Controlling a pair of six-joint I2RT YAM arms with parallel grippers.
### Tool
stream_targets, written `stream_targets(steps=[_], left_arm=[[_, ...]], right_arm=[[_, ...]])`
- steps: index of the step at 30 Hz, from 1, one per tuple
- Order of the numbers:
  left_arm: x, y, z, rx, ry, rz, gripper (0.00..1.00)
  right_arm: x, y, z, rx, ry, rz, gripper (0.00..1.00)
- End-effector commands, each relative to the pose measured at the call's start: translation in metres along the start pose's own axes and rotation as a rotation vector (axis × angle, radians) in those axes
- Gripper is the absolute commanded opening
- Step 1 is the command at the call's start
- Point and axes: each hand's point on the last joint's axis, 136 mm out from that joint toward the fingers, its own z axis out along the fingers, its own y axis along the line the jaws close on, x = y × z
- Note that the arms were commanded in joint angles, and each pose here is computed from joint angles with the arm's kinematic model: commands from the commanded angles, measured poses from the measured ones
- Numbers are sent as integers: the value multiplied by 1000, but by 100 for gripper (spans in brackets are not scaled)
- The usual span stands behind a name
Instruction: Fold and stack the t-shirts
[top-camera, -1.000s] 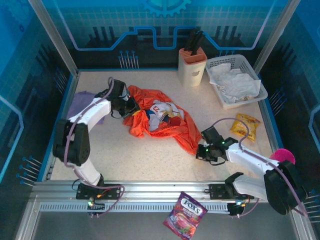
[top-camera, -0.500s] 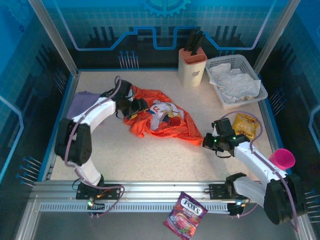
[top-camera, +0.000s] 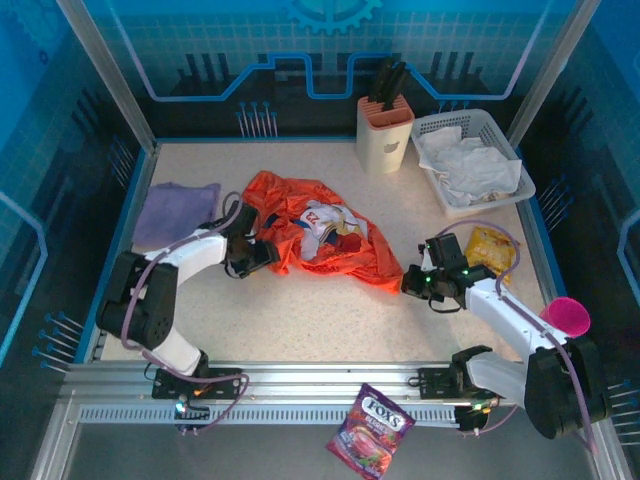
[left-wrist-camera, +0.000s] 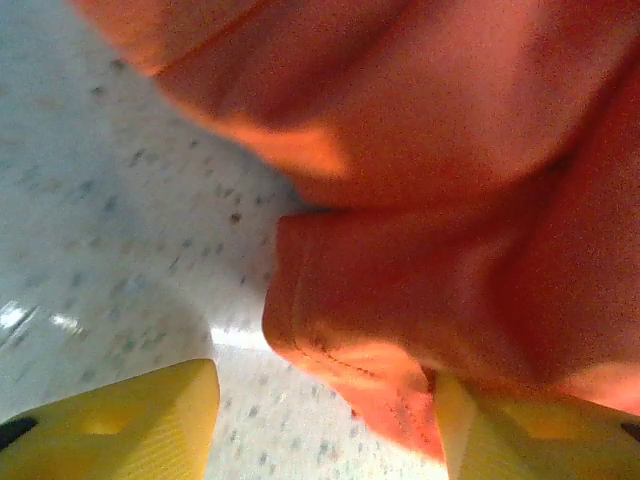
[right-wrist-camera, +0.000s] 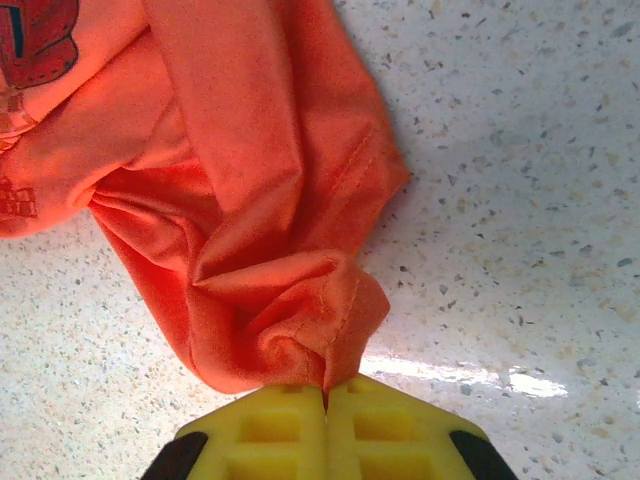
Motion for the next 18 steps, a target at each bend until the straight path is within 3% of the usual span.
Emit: stream_targets(steps=[1, 5, 9, 18], left_arm=[[-19, -25, 4, 48, -102, 40, 52], [-24, -42, 1, 37, -151, 71, 33], [-25, -61, -2, 51, -152, 79, 2], [-5, -121, -10, -4, -92, 210, 0]], right_arm=[[-10, 9, -10, -31, -31, -22, 0], [-11, 7, -15, -20, -52, -24, 0], [-12, 9, -16, -29, -55, -28, 0], [-18, 11, -18, -32, -64, -32, 0]])
